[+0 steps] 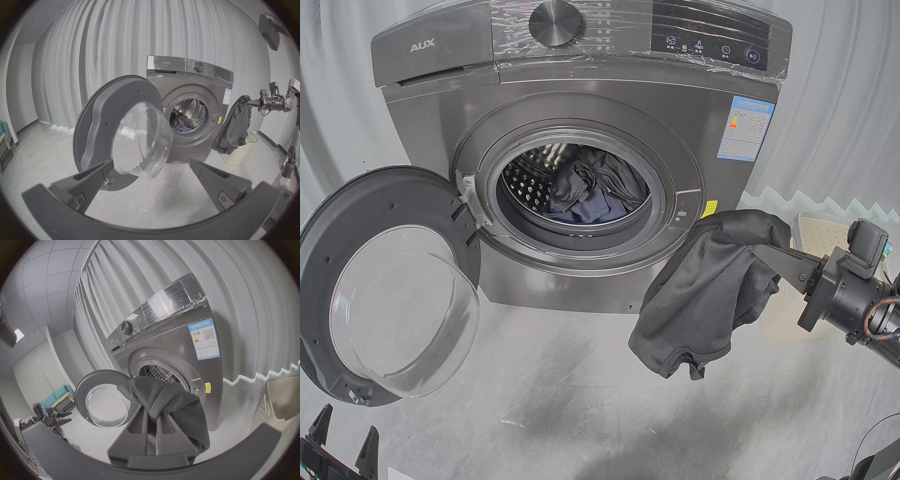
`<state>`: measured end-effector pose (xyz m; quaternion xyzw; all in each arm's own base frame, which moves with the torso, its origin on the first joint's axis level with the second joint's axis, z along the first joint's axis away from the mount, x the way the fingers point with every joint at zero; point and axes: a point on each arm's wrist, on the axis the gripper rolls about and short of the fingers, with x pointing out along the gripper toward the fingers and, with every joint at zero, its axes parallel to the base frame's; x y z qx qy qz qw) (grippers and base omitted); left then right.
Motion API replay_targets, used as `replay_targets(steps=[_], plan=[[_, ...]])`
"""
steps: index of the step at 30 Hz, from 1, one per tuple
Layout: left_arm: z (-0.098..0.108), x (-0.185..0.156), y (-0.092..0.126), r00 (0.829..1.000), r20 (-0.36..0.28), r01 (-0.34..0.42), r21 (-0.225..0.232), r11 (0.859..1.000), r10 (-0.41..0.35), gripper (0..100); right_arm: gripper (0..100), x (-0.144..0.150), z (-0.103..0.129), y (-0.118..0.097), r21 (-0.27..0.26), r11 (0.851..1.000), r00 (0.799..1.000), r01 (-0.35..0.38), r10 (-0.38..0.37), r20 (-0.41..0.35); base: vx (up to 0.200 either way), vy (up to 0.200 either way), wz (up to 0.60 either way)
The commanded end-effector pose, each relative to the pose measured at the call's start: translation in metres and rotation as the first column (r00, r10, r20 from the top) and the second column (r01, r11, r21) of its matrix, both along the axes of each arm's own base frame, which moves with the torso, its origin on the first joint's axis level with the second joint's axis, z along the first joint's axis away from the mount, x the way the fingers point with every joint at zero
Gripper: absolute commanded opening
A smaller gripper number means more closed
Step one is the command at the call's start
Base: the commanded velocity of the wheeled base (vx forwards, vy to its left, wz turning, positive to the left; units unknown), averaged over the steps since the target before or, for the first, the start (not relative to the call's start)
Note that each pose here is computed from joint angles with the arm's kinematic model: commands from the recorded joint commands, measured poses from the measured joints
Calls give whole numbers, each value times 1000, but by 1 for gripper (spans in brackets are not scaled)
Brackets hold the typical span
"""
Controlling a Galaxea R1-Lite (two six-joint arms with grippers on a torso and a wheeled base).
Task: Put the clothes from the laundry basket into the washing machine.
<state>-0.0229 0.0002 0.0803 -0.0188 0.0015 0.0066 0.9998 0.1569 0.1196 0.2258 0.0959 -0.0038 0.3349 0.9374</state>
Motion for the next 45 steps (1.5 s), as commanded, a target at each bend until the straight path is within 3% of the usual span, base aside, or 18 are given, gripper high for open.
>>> replay_targets(steps=[1,13,22,27,32,36,41,43,44,45], plan=[[-5,0,0,1000,-3,-1,-2,1000,1,100,0,0,0,0,0,1000,1000,0,0,0,200,0,0],[-5,0,0,1000,-3,-2,-2,1000,2,100,0,0,-2,0,-5,1000,1000,0,0,-5,0,0,0],[-5,0,0,1000,-3,-1,1,1000,1,100,0,3,-8,3,-22,1000,1000,-5,4,-29,0,200,0],[-5,0,0,1000,0,-2,12,1000,2,100,0,2,-11,9,-25,999,999,-30,29,-40,0,0,0],[-5,0,0,1000,-2,0,50,999,0,100,0,-3,-12,26,-31,994,993,-109,108,-49,0,0,0],[-5,0,0,1000,-2,-11,30,999,11,100,0,-5,-17,48,-36,983,982,-180,177,-73,0,0,0],[-5,0,0,1000,1,-8,50,999,8,100,0,5,-17,65,18,983,983,-184,184,-9,0,0,0],[1,-1,0,999,32,-13,45,999,11,100,0,9,-18,69,31,983,984,-178,178,11,0,0,0],[28,-6,-1,991,131,5,28,1000,-9,100,0,13,-20,75,38,983,984,-177,176,19,0,0,0],[46,-8,-2,985,168,30,25,999,-34,100,0,15,-20,79,42,983,984,-177,176,22,0,0,0]])
